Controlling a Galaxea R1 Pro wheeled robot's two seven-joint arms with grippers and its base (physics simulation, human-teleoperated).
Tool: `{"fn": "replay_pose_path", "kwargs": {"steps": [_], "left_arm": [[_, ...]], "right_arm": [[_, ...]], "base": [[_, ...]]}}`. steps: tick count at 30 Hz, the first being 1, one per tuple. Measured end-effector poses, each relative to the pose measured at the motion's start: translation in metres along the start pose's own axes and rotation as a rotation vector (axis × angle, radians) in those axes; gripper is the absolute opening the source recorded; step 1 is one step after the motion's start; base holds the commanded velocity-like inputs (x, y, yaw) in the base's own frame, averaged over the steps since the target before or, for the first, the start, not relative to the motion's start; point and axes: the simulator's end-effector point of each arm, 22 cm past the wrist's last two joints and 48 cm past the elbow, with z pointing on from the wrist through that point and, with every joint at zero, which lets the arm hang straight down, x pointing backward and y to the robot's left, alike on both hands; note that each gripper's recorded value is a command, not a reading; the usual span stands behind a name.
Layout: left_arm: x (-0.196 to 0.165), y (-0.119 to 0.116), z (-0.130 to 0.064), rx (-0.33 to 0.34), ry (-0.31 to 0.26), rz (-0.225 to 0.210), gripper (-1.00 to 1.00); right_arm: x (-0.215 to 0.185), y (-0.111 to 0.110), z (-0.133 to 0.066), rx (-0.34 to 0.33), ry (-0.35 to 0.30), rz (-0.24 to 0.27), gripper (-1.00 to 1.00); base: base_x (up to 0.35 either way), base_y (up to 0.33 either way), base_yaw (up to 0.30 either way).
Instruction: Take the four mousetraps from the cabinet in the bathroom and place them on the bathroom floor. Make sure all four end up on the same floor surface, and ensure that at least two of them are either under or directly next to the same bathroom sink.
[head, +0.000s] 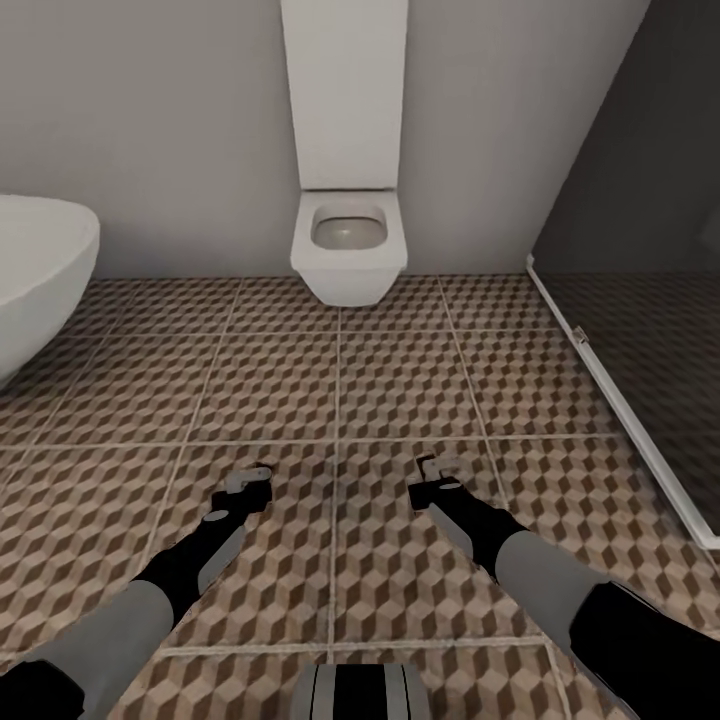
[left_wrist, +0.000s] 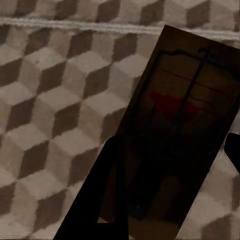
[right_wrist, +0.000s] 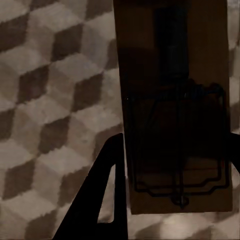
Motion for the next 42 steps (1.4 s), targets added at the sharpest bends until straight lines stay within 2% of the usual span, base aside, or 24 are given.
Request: {"fn": "replay_pose_path", "kwargs": {"steps": [14,42], "left_arm": [[0.0009,-0.0003,0.0000,0.000,0.001,0.003,-1.00],[0.0015,0.0000,0.0001,0.000,0.002,0.004,-1.00]], "right_arm": [[-0.0001,0.0002,-0.0001,0.000,0.000,0.000,-1.00],[0.0001,0.0005,-0.0001,-0.001,0.001,0.000,-1.00]], "base": [[0.327,0.004,0.000],[0.310,-0.124,0.000]]}}
